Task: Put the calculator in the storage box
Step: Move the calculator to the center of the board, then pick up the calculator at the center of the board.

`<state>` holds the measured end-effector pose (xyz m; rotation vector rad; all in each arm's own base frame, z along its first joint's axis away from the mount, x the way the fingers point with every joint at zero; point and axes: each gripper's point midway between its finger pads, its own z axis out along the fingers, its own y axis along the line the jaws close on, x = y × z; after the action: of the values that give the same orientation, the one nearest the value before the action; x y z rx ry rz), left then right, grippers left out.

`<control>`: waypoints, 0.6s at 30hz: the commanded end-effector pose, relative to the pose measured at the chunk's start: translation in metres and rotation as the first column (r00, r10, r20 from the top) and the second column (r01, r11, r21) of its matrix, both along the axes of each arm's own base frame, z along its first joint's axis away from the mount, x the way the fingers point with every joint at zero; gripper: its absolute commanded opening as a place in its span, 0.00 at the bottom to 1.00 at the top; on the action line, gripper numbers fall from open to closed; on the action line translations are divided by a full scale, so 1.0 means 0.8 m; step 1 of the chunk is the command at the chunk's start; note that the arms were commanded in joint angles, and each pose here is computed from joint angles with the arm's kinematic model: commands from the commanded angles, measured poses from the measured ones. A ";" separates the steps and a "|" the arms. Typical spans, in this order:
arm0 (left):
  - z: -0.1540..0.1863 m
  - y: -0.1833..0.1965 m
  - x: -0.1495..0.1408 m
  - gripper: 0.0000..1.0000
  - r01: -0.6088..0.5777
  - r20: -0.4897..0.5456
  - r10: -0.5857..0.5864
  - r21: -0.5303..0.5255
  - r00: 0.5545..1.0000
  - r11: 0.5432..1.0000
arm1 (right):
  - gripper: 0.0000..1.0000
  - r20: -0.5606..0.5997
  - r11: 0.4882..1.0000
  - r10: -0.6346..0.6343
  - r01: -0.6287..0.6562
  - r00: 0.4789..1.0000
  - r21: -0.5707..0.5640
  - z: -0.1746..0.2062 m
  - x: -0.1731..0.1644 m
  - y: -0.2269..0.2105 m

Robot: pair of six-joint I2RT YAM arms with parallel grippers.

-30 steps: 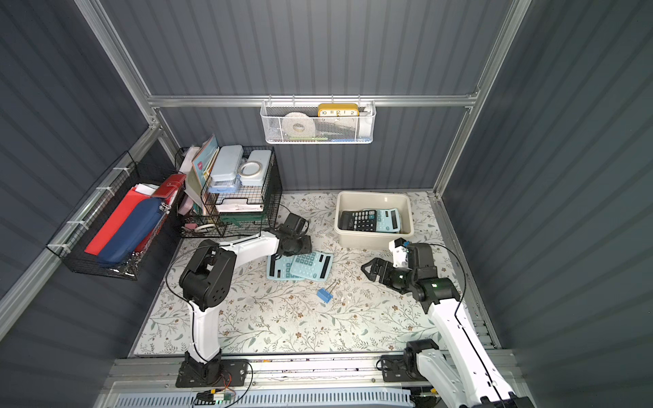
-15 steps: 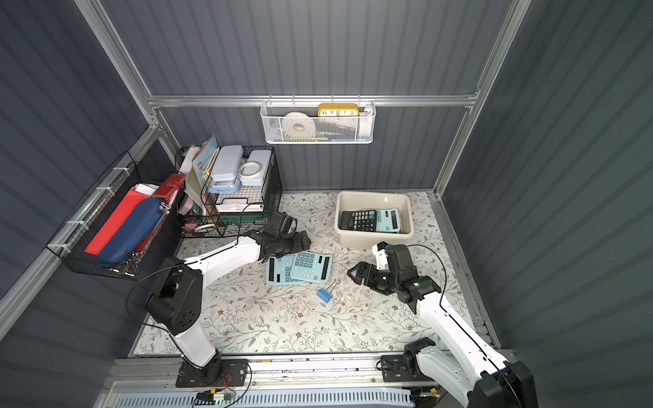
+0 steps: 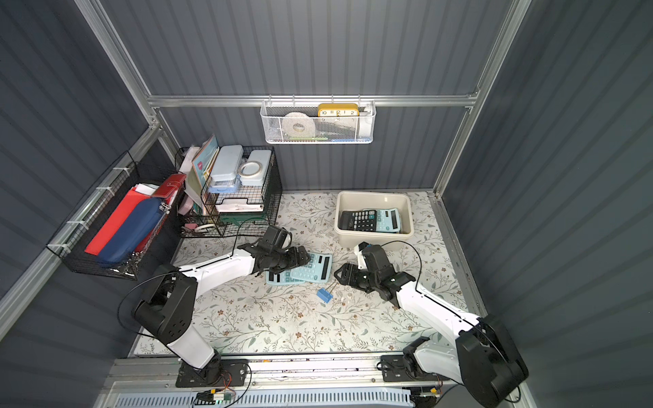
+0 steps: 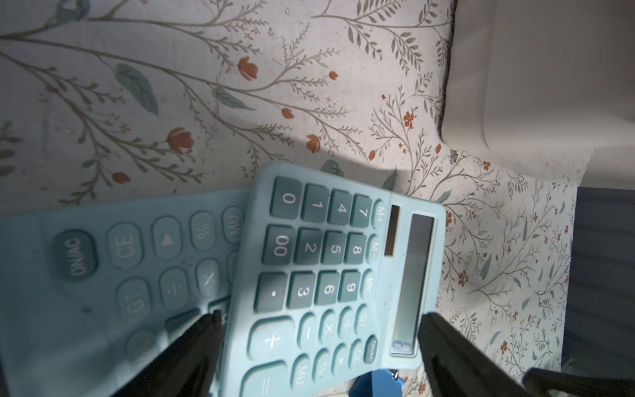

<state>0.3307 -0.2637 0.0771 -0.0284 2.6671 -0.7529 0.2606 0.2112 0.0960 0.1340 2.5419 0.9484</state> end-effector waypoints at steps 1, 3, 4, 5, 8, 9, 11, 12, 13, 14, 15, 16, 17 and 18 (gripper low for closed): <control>-0.003 -0.001 -0.003 0.93 0.015 -0.003 -0.015 -0.016 1.000 1.000 | 0.66 0.025 1.000 -0.024 0.024 0.999 -0.001 -0.010 0.012 0.009; -0.006 -0.001 -0.004 0.90 0.018 -0.007 -0.018 -0.017 1.000 1.000 | 0.64 0.021 1.000 -0.021 0.021 1.000 0.000 -0.017 0.014 0.016; -0.008 -0.001 -0.004 0.89 0.019 -0.010 -0.019 -0.016 1.000 1.000 | 0.64 0.018 1.000 -0.019 0.019 1.000 0.003 -0.020 0.015 0.019; -0.009 -0.001 -0.004 0.88 0.019 -0.012 -0.019 -0.015 1.000 1.000 | 0.63 0.015 1.000 -0.016 0.016 1.000 0.006 -0.023 0.016 0.023; -0.013 -0.001 -0.005 0.85 0.020 -0.013 -0.021 -0.016 1.000 1.000 | 0.60 0.010 1.000 -0.008 0.008 1.000 0.016 -0.032 0.019 0.034; -0.014 -0.001 -0.006 0.84 0.021 -0.014 -0.021 -0.018 1.000 1.000 | 0.60 0.009 1.000 -0.005 0.004 1.000 0.019 -0.035 0.021 0.037; -0.016 -0.001 -0.006 0.83 0.023 -0.015 -0.024 -0.020 1.000 1.000 | 0.55 0.005 1.000 0.003 -0.003 1.000 0.023 -0.039 0.023 0.044; -0.018 -0.002 -0.007 0.82 0.025 -0.018 -0.025 -0.020 1.000 0.999 | 0.52 0.000 1.000 0.007 -0.007 1.000 0.025 -0.042 0.024 0.047; -0.020 -0.001 -0.007 0.82 0.025 -0.020 -0.026 -0.019 0.999 1.000 | 0.50 -0.005 1.000 0.011 -0.011 1.000 0.024 -0.046 0.024 0.050; -0.021 -0.001 -0.007 0.82 0.024 -0.022 -0.025 -0.018 0.999 1.000 | 0.50 -0.009 1.000 0.011 -0.010 1.000 0.026 -0.049 0.026 0.051; -0.022 -0.002 -0.007 0.81 0.026 -0.025 -0.027 -0.016 0.999 1.000 | 0.49 -0.014 1.000 0.012 -0.012 1.000 0.028 -0.052 0.027 0.054; -0.024 -0.001 -0.008 0.81 0.027 -0.029 -0.028 -0.014 0.999 1.000 | 0.49 -0.017 0.999 0.013 -0.013 1.000 0.032 -0.055 0.027 0.056; -0.026 -0.001 -0.008 0.81 0.026 -0.032 -0.026 -0.013 0.999 1.000 | 0.49 -0.018 0.999 0.013 -0.013 1.000 0.035 -0.057 0.029 0.057; -0.027 -0.001 -0.008 0.80 0.026 -0.033 -0.026 -0.012 0.999 1.000 | 0.49 -0.020 0.999 0.014 -0.013 1.000 0.040 -0.059 0.030 0.059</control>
<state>0.3285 -0.2666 0.0663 -0.0183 2.6713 -0.7838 0.2724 0.2463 0.0376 0.1479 2.6110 0.9523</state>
